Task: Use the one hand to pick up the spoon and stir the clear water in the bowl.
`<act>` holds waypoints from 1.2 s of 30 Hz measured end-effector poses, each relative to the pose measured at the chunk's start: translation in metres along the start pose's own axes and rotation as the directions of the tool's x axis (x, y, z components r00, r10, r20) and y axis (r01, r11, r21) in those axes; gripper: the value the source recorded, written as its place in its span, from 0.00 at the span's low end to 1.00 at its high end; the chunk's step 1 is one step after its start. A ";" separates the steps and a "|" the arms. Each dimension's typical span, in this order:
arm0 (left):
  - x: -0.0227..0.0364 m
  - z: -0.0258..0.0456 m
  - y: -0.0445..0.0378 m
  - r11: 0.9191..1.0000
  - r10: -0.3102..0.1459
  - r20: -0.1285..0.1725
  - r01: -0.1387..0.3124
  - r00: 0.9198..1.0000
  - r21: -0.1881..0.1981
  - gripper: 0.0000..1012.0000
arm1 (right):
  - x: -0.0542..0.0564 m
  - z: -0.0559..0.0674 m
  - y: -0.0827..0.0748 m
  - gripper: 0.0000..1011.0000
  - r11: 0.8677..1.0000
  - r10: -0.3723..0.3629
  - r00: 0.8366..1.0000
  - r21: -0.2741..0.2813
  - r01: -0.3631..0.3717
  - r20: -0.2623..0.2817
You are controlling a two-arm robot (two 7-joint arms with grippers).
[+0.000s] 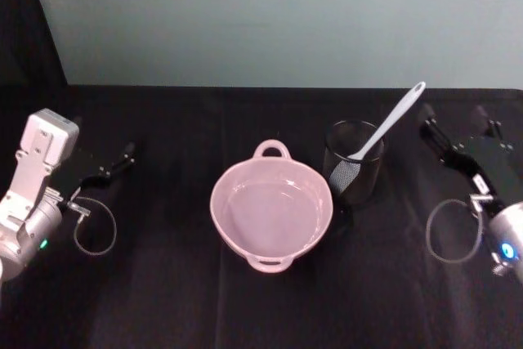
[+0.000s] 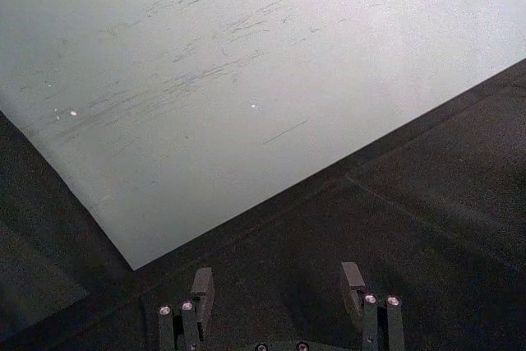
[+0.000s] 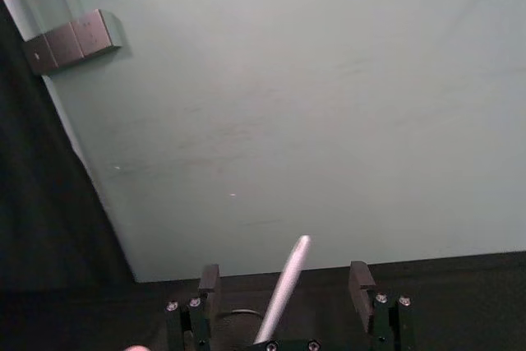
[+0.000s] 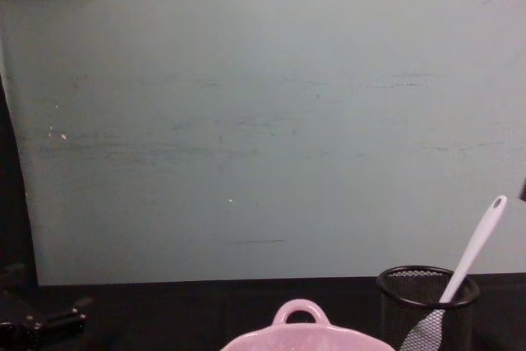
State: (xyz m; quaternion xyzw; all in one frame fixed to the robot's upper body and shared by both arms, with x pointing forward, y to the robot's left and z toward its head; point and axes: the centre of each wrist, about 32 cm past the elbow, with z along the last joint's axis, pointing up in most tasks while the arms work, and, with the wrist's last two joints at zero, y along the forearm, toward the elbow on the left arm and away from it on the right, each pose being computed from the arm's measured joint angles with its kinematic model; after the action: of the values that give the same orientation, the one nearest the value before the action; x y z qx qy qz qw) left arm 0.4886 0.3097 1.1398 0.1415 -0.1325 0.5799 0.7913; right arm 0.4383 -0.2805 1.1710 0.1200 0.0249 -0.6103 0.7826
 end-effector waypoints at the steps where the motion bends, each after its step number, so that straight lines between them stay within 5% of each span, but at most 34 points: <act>1: 0.0000 0.0000 0.0000 1.000 0.000 0.000 0.000 1.000 0.000 1.00 | 0.002 0.000 -0.002 0.99 1.000 -0.004 1.000 0.001 0.004 0.013; 14: 0.0000 0.0000 0.0000 1.000 0.000 0.000 0.000 1.000 0.000 1.00 | 0.032 -0.024 -0.017 0.99 0.999 -0.050 0.981 0.022 0.047 0.188; 36: 0.0000 0.0000 0.0000 1.000 0.000 0.000 0.000 1.000 0.000 1.00 | 0.043 -0.047 -0.010 0.99 0.994 -0.102 0.986 -0.026 0.106 0.134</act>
State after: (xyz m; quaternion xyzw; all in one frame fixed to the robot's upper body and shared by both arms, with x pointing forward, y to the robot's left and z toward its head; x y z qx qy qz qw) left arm 0.4886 0.3097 1.1398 0.1415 -0.1325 0.5799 0.7913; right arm 0.4446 -0.3133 1.1162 0.0647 -0.0108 -0.6565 0.7515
